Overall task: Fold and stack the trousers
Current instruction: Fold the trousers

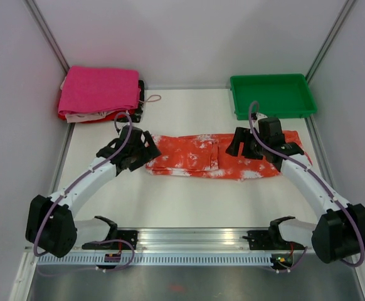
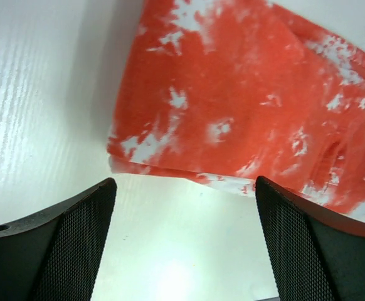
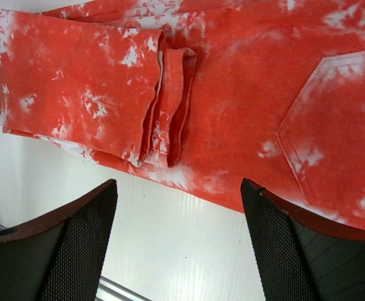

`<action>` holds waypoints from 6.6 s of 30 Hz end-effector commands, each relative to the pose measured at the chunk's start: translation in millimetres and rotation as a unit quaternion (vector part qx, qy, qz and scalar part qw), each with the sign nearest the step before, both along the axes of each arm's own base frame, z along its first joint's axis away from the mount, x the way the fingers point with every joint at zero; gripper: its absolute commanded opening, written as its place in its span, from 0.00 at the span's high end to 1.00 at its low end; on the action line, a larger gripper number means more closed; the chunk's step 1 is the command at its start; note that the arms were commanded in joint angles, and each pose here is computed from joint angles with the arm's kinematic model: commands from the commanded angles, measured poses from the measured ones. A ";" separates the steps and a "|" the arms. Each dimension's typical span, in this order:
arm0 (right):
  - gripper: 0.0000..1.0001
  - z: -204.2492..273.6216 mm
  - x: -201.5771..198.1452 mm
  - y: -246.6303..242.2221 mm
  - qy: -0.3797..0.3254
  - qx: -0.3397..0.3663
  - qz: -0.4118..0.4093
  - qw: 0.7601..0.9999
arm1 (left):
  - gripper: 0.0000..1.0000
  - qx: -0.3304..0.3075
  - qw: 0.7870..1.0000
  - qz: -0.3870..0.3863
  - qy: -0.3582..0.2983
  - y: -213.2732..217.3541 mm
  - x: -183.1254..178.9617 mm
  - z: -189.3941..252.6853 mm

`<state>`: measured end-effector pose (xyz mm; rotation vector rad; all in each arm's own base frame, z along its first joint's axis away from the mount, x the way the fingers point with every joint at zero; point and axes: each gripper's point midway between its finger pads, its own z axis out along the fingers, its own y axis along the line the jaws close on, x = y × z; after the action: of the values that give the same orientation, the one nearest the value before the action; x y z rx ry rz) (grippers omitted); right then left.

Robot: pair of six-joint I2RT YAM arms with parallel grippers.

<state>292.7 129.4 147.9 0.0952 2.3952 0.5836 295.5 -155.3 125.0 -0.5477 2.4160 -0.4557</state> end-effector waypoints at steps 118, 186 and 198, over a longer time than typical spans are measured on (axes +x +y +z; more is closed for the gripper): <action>0.02 -28.4 9.1 -128.9 0.037 -0.041 -0.285 0.957 | 0.42 0.231 0.940 -0.223 -0.112 -291.0 9.0 34.5; 1.00 -16.1 28.1 49.9 -0.010 0.089 -0.012 0.996 | 0.00 0.035 0.998 0.001 -0.052 26.3 -64.1 2.7; 0.93 -64.7 16.0 9.6 0.027 0.050 -0.024 0.998 | 0.00 0.033 0.999 0.002 -0.040 22.8 -62.8 -7.3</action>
<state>305.3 143.2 89.3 0.2813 2.4186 0.7233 225.9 -124.5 114.9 -0.4593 2.3680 -0.3315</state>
